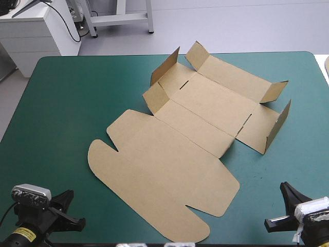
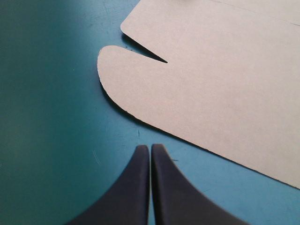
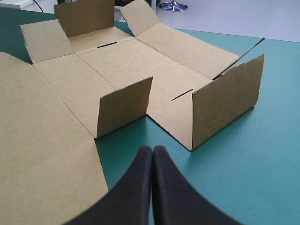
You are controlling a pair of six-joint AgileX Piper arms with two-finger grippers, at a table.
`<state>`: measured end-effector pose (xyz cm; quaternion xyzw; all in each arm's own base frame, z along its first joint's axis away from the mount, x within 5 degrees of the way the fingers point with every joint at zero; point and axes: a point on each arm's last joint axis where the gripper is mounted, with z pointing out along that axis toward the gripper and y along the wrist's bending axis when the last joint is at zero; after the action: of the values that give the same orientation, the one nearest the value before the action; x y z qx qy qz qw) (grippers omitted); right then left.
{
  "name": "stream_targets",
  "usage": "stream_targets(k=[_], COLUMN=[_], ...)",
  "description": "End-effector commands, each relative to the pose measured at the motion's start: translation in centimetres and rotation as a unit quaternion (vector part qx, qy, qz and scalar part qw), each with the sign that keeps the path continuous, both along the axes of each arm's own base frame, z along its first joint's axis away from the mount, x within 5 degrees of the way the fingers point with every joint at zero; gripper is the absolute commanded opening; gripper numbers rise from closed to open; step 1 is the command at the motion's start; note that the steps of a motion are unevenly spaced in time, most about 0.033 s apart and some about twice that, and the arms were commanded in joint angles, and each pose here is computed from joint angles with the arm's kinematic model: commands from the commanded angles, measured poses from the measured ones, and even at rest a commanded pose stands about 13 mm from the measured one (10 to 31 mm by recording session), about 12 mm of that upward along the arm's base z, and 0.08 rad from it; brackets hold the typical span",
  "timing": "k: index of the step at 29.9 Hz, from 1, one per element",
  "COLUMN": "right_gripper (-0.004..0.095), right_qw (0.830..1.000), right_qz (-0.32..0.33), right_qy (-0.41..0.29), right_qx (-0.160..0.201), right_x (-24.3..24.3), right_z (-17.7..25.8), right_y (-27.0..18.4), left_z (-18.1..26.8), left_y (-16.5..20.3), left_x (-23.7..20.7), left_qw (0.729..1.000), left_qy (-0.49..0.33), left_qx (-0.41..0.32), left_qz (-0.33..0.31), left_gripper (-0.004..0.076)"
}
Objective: Fold the box
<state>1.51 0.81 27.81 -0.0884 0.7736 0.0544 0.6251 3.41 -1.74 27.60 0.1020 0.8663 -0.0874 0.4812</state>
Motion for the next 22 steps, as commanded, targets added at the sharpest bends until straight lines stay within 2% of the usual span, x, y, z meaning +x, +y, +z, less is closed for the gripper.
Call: stream_targets(k=[1,13,16,19,22], right_gripper=[-0.0019,-0.0019,-0.0019,-0.0019,-0.0019], right_qw=[0.999,0.999,1.0,1.0,0.998], right_qz=[-0.007,-0.007,-0.006,-0.003,0.007], right_qy=[-0.038,-0.038,-0.019,0.023,0.03], right_qx=[0.005,0.005,0.001,-0.02,-0.057], right_x=[0.2,0.2,0.4,1.2,2.1], right_z=[1.4,1.4,1.5,2.3,3.9], right_y=[0.0,0.0,0.0,0.1,0.2], left_z=[1.4,1.4,1.4,1.4,1.4], left_y=[-0.1,-0.1,-0.1,-0.1,-0.1], left_x=[0.2,0.2,0.2,0.2,0.2], left_qw=[0.999,0.999,0.999,0.999,0.999], left_qy=[-0.039,-0.039,-0.039,-0.039,-0.039], left_qx=[-0.016,-0.016,-0.016,-0.016,-0.016], left_qz=[0.004,0.004,0.004,0.004,0.004], left_gripper=[-0.0008,-0.0008,-0.0008,-0.0008,-0.0008])
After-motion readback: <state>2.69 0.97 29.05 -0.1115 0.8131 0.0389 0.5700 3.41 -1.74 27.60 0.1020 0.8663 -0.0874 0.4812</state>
